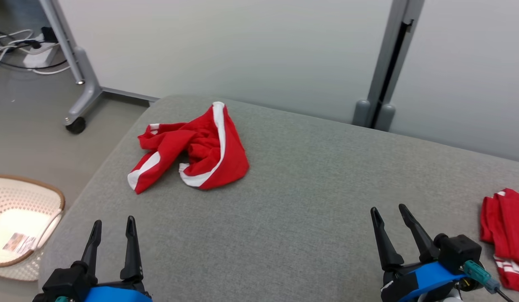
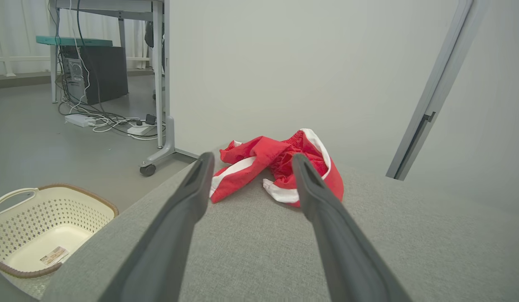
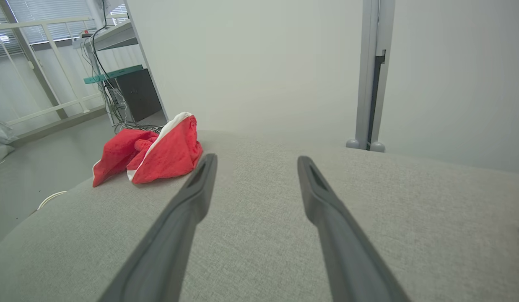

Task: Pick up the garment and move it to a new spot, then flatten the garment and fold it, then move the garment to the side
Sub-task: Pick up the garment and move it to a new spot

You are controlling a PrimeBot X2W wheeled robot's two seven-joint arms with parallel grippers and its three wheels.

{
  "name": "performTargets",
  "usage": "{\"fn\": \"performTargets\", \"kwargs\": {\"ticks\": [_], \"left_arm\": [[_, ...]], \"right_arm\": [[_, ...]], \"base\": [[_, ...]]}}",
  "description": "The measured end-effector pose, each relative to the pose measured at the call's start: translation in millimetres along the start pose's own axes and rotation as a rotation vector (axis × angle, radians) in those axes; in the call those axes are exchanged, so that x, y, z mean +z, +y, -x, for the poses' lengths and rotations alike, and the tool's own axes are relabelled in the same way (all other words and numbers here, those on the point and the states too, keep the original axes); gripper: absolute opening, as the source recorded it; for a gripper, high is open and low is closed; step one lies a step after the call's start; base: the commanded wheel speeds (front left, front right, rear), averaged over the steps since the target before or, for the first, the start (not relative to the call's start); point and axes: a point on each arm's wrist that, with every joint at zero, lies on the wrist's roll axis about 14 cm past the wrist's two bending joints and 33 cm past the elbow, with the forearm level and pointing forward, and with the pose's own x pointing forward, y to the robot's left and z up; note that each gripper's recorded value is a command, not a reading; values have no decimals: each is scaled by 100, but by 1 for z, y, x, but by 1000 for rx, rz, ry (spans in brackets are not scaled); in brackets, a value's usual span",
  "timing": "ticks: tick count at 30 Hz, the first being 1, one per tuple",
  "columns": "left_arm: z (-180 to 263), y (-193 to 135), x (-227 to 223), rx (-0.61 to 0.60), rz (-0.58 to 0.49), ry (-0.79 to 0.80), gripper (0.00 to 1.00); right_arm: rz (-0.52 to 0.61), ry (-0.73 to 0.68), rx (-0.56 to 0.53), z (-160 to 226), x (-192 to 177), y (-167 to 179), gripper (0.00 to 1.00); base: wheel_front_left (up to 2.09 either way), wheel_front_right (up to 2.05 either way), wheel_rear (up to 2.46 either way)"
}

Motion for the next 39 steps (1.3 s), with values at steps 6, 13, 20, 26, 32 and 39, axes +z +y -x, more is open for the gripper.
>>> {"fn": "performTargets", "kwargs": {"ticks": [6, 13, 20, 26, 32, 39], "left_arm": [[9, 16, -3, 55, -3, 13, 100], [9, 27, -5, 88, 11, 21, 100], [-29, 15, 16, 4, -8, 21, 100], [-91, -7, 54, -107, -63, 80, 100], [-150, -39, 51, -197, -67, 242, 100], [-204, -73, -7, -254, -28, 505, 100]], "right_arm": [[-8, 18, 46, -10, -7, 14, 100], [-10, 10, 62, -12, -5, 18, 100], [-2, -33, 30, -6, 10, 8, 100], [-6, -51, -14, 4, 15, -5, 100], [-11, -34, -124, 23, 8, -41, 100], [-3, -13, -238, 33, 0, -86, 100]], "base": [[0, 0, 0], [0, 0, 0], [0, 0, 0], [0, 0, 0], [0, 0, 0], [0, 0, 0]]}}
